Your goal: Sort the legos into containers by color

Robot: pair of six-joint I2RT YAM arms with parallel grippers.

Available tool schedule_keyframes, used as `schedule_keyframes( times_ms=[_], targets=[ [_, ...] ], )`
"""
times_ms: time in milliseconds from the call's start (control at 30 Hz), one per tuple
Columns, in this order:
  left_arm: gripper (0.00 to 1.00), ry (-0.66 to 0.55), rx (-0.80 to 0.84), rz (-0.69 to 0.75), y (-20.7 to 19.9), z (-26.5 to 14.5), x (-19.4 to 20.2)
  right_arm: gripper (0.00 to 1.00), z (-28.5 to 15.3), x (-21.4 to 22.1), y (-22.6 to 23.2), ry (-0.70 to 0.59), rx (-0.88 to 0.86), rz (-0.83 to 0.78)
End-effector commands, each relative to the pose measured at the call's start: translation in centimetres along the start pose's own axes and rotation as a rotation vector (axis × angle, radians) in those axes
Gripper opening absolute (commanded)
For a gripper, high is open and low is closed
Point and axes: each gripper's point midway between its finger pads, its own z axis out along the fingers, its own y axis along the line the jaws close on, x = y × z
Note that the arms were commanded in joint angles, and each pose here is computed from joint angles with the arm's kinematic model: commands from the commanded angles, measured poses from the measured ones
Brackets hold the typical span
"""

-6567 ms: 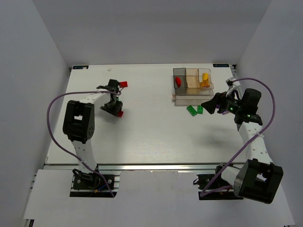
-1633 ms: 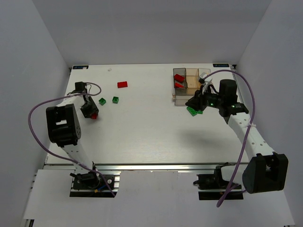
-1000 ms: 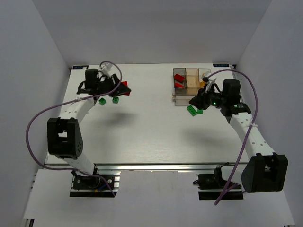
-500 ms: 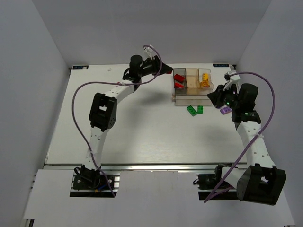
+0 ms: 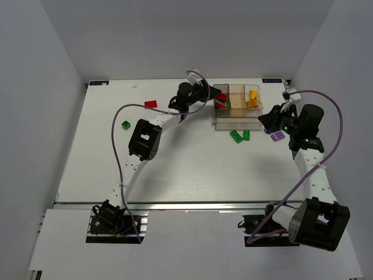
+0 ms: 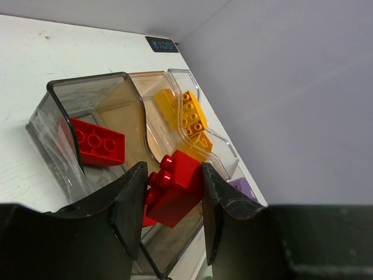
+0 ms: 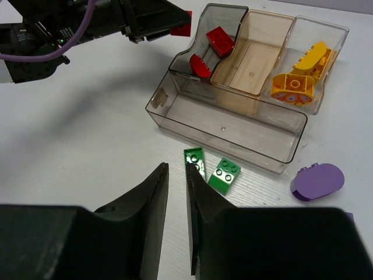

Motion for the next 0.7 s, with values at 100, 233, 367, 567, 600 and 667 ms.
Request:
schedule_keyframes(
  times_ms=[100, 233, 367, 567, 600, 667],
  targets=[
    [0.28, -0.083, 0.010, 0.070, -2.6, 1.1, -2.5, 0.24, 0.0, -0.1, 0.1, -0.021, -0.038, 0.000],
    [0.44, -0.059, -0.013, 0.081, -2.2, 1.2, -1.5, 0.24, 0.0, -0.1, 0.0, -0.020, -0.043, 0.005],
    [0.51, -0.042, -0.015, 0.083, -2.5, 1.5, -0.9, 0.24, 0.0, 0.1, 0.0, -0.019, -0.049, 0.010],
    [0.61, -0.032, -0.032, 0.078, -1.9, 1.6, -0.6, 0.24, -0.2, -0.1, -0.1, -0.024, -0.046, 0.012],
    [0.65, -0.031, -0.037, 0.080, -1.8, 1.6, -0.5, 0.24, -0.2, -0.1, -0.1, -0.024, -0.049, 0.012],
    [0.71, -0.024, -0.034, 0.082, -2.2, 1.8, -0.1, 0.24, -0.3, 0.0, -0.1, -0.024, -0.050, 0.015]
  ],
)
